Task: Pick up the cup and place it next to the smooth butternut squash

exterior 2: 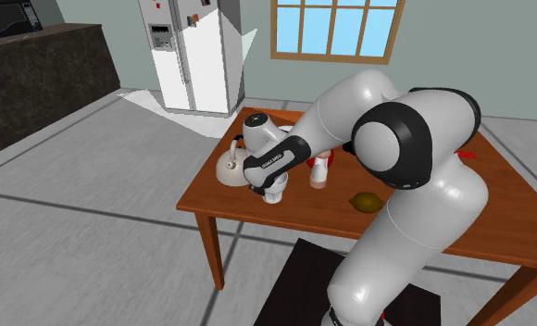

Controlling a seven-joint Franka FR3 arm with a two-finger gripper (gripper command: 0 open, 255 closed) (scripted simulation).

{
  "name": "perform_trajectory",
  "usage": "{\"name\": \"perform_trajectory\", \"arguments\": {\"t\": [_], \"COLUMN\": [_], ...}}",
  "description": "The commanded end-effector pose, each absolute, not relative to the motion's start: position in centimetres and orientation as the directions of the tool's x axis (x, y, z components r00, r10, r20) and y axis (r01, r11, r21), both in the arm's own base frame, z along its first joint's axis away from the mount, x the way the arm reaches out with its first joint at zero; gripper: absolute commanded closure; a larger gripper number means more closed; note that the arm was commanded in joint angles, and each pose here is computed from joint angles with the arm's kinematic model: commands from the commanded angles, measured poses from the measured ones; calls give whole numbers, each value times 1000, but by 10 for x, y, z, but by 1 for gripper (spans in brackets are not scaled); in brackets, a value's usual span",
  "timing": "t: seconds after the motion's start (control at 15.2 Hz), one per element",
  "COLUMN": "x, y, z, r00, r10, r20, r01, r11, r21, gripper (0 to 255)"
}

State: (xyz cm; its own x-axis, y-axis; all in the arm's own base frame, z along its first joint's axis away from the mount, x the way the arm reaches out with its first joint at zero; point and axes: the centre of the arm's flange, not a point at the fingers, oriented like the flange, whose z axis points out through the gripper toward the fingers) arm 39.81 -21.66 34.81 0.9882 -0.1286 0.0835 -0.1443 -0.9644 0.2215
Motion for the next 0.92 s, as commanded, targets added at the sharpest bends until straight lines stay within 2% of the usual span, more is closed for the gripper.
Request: {"name": "perform_trajectory", "arguments": {"t": [0.0,0.46,0.86], "x": [398,398,398], "y": [-217,-217,-217], "z": [348,348,380], "r00": [988,988,988], "r10": [-129,-129,-129], "r20": [84,84,84], "r01": [-144,-144,-144], "r11": [-964,-964,-964], "r21": [222,222,222], "gripper": [255,255,255]}}
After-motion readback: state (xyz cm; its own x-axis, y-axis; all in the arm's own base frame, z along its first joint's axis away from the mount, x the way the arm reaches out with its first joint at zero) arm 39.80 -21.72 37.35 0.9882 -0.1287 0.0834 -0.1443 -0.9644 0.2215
